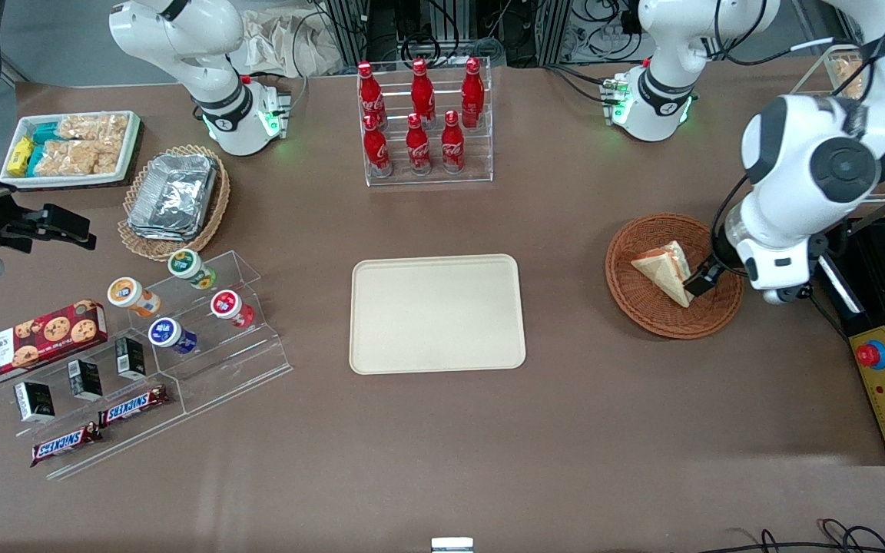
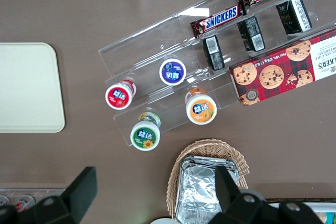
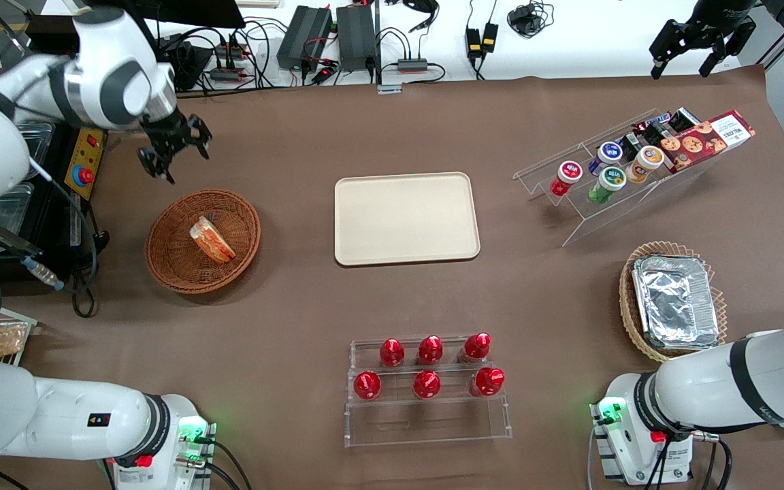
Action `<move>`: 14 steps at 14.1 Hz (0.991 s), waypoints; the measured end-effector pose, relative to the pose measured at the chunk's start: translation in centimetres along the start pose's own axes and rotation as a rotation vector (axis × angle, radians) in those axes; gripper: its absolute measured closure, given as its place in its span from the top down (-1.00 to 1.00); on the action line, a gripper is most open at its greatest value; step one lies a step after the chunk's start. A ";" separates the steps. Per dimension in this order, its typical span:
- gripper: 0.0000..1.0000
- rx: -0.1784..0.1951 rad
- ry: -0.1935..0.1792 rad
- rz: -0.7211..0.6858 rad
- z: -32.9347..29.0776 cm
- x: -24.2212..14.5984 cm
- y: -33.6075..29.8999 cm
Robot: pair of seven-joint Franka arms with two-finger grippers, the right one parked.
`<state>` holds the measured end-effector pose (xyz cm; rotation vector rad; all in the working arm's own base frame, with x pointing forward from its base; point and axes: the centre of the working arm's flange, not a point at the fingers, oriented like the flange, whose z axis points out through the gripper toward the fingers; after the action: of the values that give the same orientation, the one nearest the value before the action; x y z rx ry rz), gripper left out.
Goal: Place sandwich from basket to tray
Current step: 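Move the left gripper down over the wrapped sandwich in the wicker basket, then close the left gripper on the sandwich's wrapped edge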
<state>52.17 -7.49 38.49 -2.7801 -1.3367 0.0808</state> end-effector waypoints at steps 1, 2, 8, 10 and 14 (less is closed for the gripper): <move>1.00 0.009 -0.007 -0.005 1.8 -0.3 -0.7; 1.00 0.021 -0.015 -0.009 3.2 -0.5 -1.4; 1.00 0.011 -0.014 -0.041 8.3 -1.1 -4.8; 1.00 0.014 -0.018 -0.050 9.8 -1.3 -5.9; 1.00 0.001 -0.013 -0.065 11.3 -1.4 -7.1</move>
<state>44.95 -3.81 27.74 -2.7372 -1.4278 0.0962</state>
